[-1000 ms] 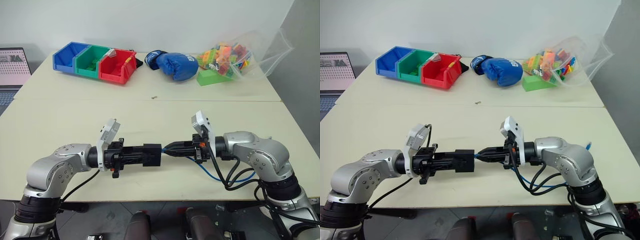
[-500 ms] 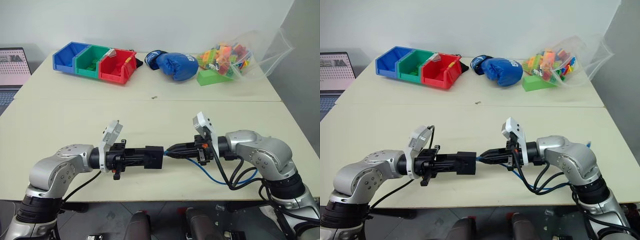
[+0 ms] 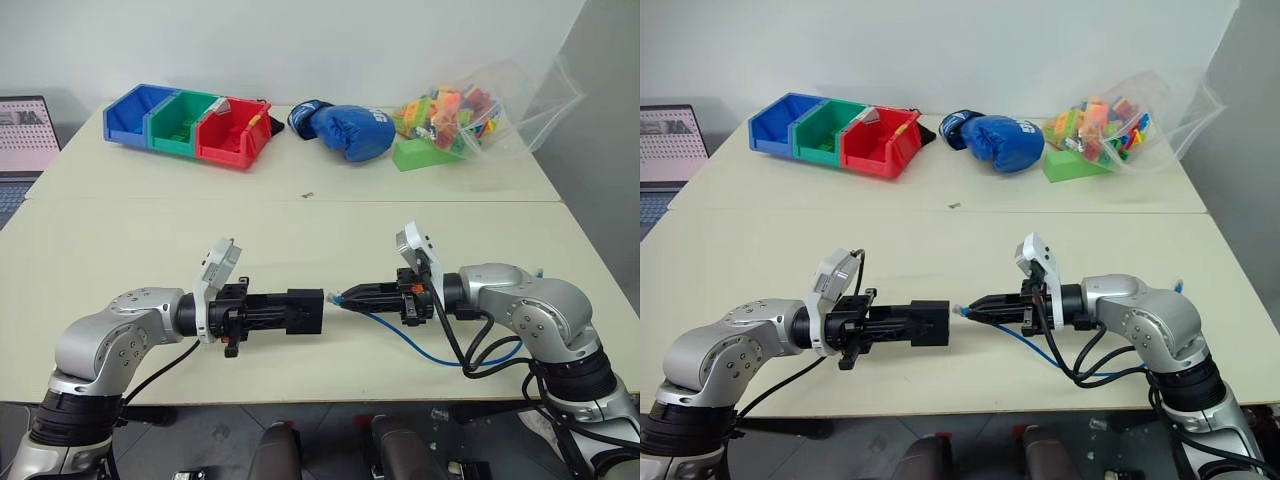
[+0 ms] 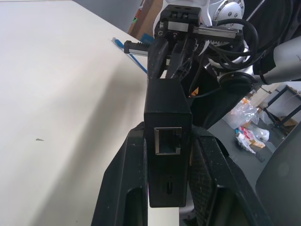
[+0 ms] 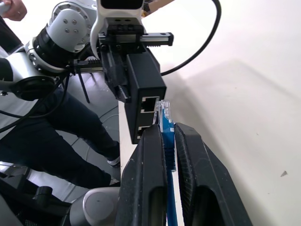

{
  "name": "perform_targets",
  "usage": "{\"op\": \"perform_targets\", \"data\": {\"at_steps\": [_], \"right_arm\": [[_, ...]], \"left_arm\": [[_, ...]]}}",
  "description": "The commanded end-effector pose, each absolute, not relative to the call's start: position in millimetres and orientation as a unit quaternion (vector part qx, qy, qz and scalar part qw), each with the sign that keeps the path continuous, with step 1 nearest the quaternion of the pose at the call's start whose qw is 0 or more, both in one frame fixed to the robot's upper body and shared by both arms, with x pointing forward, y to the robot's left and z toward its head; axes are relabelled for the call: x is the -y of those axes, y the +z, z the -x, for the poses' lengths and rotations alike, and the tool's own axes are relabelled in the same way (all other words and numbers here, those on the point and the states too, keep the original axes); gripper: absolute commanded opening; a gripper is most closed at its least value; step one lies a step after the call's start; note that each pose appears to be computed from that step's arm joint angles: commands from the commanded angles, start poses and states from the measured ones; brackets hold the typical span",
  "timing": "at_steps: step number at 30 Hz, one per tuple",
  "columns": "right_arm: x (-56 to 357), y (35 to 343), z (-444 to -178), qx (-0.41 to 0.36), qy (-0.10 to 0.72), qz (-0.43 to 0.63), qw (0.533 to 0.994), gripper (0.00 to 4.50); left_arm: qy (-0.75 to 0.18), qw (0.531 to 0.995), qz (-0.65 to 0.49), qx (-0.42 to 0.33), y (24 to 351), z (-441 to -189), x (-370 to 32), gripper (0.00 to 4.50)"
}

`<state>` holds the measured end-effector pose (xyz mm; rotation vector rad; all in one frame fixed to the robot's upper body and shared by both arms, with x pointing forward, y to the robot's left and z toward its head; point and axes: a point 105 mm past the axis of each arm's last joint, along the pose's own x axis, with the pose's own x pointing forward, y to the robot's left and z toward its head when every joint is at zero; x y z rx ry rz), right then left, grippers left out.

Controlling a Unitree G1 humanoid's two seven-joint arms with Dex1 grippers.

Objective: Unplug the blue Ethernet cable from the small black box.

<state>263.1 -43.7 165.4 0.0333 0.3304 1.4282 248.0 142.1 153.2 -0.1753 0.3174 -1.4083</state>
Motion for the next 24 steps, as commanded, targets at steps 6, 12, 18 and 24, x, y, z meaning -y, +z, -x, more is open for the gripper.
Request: {"op": "perform_targets", "data": {"at_steps": [6,12,18,24], "right_arm": [[67.3,160.3,-323.6,-0.078,0.495,0.071,0.862,0.03],[103.7,173.0,-402.5,-0.049,0.278,0.1,0.954,0.03],[139.0,161.5,-450.1,-0.084,0.144,0.119,0.979,0.03],[152.2,150.6,-462.1,-0.115,0.117,0.087,0.983,0.73]], "left_arm": [[-0.569,0.808,0.04,-0.146,149.6,-257.1,-183.2,0.78],[-0.536,0.835,0.029,-0.117,155.6,-270.5,-182.2,0.78],[-0.49,0.867,0.006,-0.09,158.0,-290.4,-182.8,0.78],[-0.46,0.886,-0.008,-0.064,161.4,-303.9,-181.7,0.78]]}}
